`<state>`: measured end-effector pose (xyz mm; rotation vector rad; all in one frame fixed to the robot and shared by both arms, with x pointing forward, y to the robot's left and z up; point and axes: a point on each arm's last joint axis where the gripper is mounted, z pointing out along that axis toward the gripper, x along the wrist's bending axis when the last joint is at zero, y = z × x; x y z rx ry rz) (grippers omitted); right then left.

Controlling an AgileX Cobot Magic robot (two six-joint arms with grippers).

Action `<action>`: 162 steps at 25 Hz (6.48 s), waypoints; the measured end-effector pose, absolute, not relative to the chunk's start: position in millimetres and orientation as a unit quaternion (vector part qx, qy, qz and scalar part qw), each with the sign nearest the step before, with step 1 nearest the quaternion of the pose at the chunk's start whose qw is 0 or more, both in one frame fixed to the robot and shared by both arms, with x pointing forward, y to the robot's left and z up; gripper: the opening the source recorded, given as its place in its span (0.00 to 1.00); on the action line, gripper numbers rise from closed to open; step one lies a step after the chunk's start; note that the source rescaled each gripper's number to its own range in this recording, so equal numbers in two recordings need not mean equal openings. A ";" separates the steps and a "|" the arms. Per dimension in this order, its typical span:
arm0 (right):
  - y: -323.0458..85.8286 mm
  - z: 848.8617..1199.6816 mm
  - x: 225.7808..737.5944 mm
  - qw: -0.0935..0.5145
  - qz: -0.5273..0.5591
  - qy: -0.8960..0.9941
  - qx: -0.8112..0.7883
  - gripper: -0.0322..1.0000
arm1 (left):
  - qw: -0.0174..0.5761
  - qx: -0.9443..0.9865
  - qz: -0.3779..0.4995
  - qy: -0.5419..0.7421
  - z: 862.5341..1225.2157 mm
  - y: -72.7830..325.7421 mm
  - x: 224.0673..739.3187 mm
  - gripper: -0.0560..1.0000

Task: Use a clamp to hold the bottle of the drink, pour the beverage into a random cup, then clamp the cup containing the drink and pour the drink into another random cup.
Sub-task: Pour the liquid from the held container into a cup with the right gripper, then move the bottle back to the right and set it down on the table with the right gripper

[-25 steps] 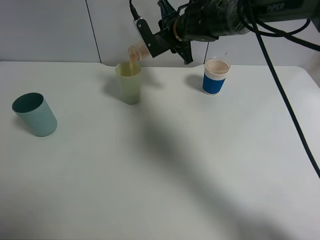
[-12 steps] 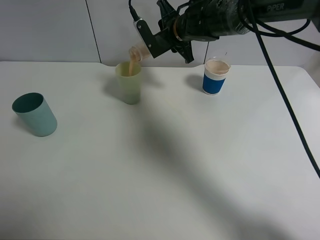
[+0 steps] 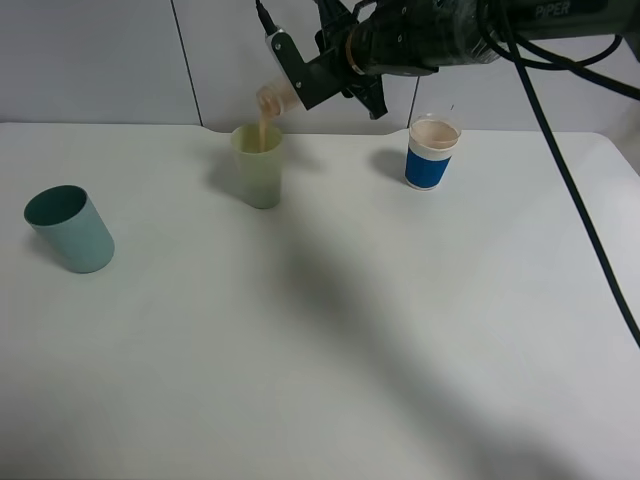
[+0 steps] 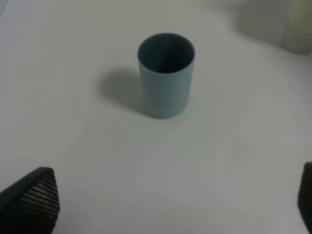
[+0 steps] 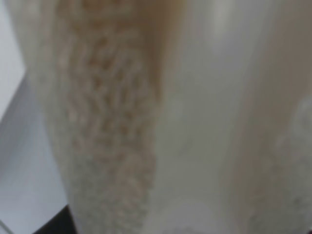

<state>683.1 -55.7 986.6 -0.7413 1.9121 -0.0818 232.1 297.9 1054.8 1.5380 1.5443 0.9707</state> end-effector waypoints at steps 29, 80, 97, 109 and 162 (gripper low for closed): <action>-48.0 1003.4 684.3 0.537 -0.059 0.766 -0.350 0.07 | 0.369 0.599 0.378 0.602 1054.8 297.9 232.1 1.00; -24.8 1001.1 685.0 0.550 -0.057 0.741 -0.381 0.07 | 0.369 0.599 0.378 0.602 1054.8 297.9 232.1 1.00; -18.0 1000.8 680.2 0.546 -0.082 0.723 -0.415 0.07 | 0.369 0.599 0.378 0.602 1054.8 297.9 232.1 1.00; -18.7 1000.7 680.4 0.541 -0.107 0.707 -0.442 0.06 | 0.369 0.599 0.378 0.602 1054.8 297.9 232.1 1.00; -29.2 992.0 681.5 0.454 0.221 0.856 0.114 0.06 | 0.369 0.599 0.378 0.602 1054.8 297.9 232.1 1.00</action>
